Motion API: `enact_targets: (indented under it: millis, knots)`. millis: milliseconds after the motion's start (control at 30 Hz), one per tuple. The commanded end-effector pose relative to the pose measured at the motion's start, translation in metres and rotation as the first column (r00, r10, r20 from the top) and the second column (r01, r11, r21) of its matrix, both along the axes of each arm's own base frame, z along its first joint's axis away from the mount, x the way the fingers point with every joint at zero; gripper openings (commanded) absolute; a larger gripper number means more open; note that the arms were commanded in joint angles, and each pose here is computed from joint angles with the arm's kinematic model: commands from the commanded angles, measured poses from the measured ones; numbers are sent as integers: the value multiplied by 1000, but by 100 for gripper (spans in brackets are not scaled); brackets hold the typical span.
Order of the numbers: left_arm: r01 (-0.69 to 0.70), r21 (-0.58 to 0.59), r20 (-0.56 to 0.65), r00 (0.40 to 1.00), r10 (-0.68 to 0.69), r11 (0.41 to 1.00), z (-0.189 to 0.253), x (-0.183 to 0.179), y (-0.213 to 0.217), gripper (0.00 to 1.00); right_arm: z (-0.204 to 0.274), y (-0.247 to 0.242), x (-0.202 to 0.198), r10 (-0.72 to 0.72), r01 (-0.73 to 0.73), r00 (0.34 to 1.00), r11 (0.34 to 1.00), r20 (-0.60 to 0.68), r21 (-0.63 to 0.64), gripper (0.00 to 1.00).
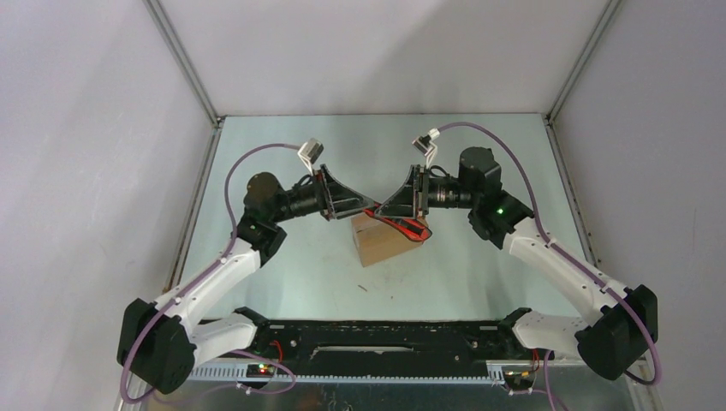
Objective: Unpack the express box
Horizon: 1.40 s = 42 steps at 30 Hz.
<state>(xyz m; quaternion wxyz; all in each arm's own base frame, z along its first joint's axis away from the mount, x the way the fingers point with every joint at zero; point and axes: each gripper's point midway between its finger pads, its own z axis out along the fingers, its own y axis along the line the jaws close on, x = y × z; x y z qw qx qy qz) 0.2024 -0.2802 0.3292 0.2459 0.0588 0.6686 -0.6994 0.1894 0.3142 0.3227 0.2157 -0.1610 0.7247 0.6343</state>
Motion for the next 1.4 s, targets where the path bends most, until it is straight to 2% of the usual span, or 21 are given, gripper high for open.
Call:
enact_targets:
  millis: [0, 200, 300, 400, 467, 500, 567, 633, 733, 867, 1133, 1300, 1367]
  knots:
    - [61, -20, 80, 995, -59, 998, 21, -8, -2, 51, 4, 1, -2, 33, -33, 999, 999, 38, 1, 0]
    - [71, -1, 49, 996, -71, 997, 11, -5, -7, 35, 0, 2, -1, 43, -42, 999, 999, 30, -33, 0]
    - [72, -13, 43, 997, -71, 997, 12, -4, -7, 22, -2, 2, -1, 46, -45, 998, 998, 33, -44, 0]
    - [67, -13, 28, 997, -66, 998, 9, -3, -7, 0, -2, 2, 0, 42, -40, 999, 998, 31, -45, 0]
    - [56, -15, 24, 998, -56, 998, 8, -2, -7, 0, -1, 2, 0, 43, -42, 998, 998, 34, -39, 2]
    - [48, -14, 21, 999, -48, 999, 7, -1, -7, 0, 0, 2, 0, 44, -43, 998, 998, 33, -37, 10]
    - [11, -15, 13, 1000, -11, 1000, 3, 5, -4, 0, 0, 1, -1, 44, -43, 998, 998, 33, -38, 36]
    - [-35, -30, 12, 999, 35, 999, 3, 10, 1, 0, 1, 0, -1, 33, -31, 999, 999, 37, -42, 57]
    - [-90, -59, 22, 996, 92, 994, 7, 16, 10, 0, 3, -5, 1, 5, -3, 999, 999, 47, -43, 72]
    - [-148, -112, 40, 987, 153, 983, 15, 22, 23, 0, 7, -12, 4, -29, 30, 998, 999, 51, -25, 77]
    - [-219, -176, 40, 973, 229, 960, 23, 28, 35, 0, 15, -15, 12, -105, 103, 994, 993, 21, 58, 75]
    - [-286, -200, 7, 956, 293, 937, 24, 36, 41, 0, 21, -8, 26, -282, 278, 959, 955, 21, 100, 74]
    - [-321, -218, -23, 946, 324, 922, 25, 39, 43, 0, 20, -7, 36, -396, 391, 918, 915, 36, 103, 76]
